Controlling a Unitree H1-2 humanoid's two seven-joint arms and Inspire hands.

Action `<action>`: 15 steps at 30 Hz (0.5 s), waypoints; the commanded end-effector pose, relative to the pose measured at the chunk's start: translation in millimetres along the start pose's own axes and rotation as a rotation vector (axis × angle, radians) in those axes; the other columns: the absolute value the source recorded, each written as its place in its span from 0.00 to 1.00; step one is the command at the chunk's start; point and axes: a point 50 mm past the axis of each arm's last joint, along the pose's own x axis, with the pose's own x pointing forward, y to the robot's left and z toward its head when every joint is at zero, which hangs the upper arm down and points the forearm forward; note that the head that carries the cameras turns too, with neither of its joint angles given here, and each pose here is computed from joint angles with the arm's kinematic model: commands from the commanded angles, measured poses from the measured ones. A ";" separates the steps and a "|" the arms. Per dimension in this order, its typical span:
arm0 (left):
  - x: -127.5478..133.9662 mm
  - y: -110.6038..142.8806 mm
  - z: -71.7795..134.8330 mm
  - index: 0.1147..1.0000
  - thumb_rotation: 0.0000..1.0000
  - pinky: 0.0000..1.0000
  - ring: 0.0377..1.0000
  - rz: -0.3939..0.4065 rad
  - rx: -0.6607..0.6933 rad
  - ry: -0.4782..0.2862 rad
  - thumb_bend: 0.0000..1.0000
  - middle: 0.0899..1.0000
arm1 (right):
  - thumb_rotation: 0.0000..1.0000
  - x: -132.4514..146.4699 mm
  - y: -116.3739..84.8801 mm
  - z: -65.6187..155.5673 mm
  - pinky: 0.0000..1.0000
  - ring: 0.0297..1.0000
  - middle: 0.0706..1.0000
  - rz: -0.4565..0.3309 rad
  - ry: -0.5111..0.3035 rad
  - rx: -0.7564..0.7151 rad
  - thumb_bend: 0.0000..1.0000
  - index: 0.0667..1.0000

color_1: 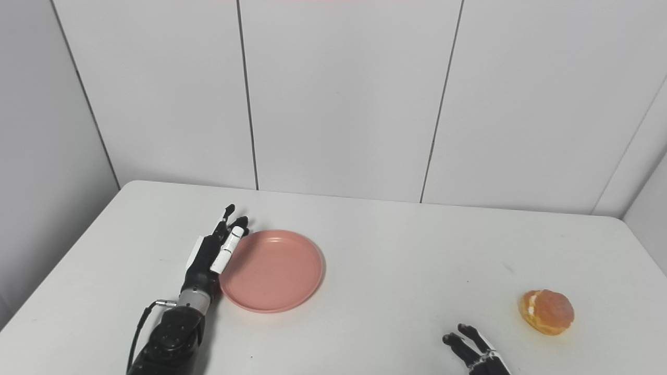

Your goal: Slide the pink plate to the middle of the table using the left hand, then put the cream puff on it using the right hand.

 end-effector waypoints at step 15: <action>-18.3 -59.0 11.6 1.00 0.90 0.87 0.90 -0.112 -0.111 0.059 0.62 0.94 | 0.94 14.2 40.0 -23.3 0.87 0.83 0.73 -0.011 0.264 0.039 0.85 0.78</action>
